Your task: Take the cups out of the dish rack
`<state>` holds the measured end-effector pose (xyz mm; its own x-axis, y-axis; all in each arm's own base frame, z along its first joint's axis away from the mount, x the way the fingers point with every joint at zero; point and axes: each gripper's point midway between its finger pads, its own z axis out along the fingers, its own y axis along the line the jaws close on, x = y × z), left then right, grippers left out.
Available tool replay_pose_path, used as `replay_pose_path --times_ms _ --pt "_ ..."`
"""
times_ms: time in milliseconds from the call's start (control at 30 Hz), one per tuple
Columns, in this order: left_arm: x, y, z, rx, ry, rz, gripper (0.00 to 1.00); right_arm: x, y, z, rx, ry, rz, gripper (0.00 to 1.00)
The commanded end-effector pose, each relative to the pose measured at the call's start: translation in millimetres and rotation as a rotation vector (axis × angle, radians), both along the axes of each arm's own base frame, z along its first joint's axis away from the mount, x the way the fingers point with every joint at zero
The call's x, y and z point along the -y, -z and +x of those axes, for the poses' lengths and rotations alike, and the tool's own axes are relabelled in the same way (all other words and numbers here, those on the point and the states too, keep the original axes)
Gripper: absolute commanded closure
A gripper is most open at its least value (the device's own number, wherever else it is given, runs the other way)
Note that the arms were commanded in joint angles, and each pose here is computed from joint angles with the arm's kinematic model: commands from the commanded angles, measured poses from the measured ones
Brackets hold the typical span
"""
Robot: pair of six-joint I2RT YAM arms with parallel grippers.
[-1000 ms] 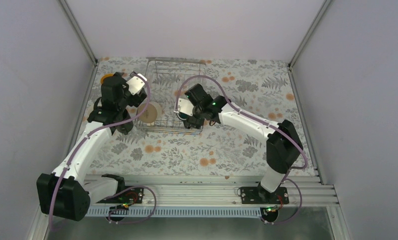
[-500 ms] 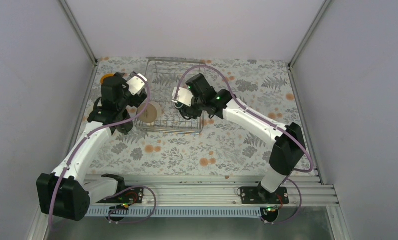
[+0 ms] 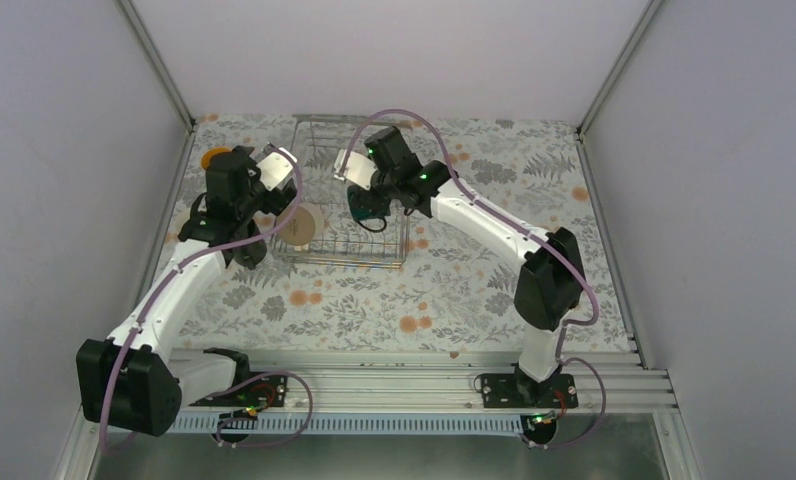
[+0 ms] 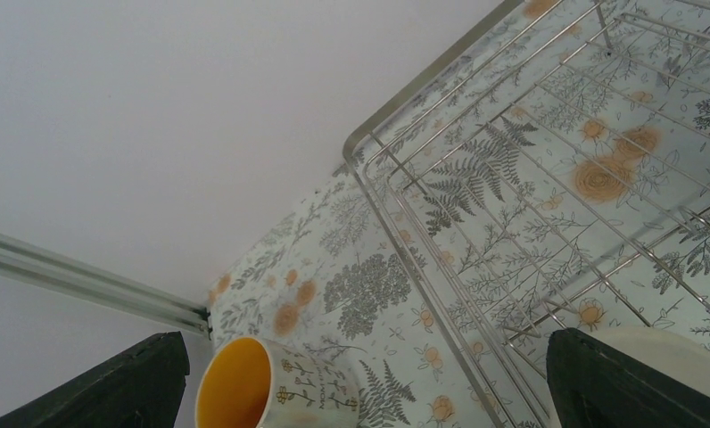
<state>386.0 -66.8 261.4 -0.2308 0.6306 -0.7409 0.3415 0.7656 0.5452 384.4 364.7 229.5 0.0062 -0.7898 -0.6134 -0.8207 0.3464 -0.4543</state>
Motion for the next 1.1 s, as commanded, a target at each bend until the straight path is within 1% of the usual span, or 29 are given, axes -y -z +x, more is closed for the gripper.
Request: replay_pose_path --times_ms 0,100,267,367,433,500,633,800,1067 --pt "4 3 -1 0.006 0.016 -0.016 0.00 -3 -5 4 -0.015 0.004 0.049 0.17" --pt "4 8 -1 0.003 0.015 -0.008 0.00 6 -17 7 -0.031 0.029 0.101 0.15" --pt "5 12 -1 -0.012 0.025 -0.004 0.00 34 -32 11 -0.120 0.067 0.216 0.12" --pt "7 11 0 -0.014 0.032 -0.010 0.00 53 -25 8 -0.176 0.086 0.221 0.12" --pt "7 10 0 -0.016 0.034 -0.016 0.00 63 -25 0 -0.213 0.082 0.249 0.12" --pt "8 10 0 -0.017 0.036 -0.016 0.00 71 -33 -13 -0.282 0.050 0.306 0.11" --pt "8 12 1 -0.027 0.038 -0.009 0.00 78 -53 -51 -0.464 -0.083 0.431 0.11" --pt "9 10 1 -0.031 0.041 -0.017 0.00 75 -45 -78 -0.603 -0.157 0.467 0.11" --pt "8 8 -3 -0.031 0.038 -0.022 0.00 74 -2 -74 -0.689 -0.155 0.476 0.12"
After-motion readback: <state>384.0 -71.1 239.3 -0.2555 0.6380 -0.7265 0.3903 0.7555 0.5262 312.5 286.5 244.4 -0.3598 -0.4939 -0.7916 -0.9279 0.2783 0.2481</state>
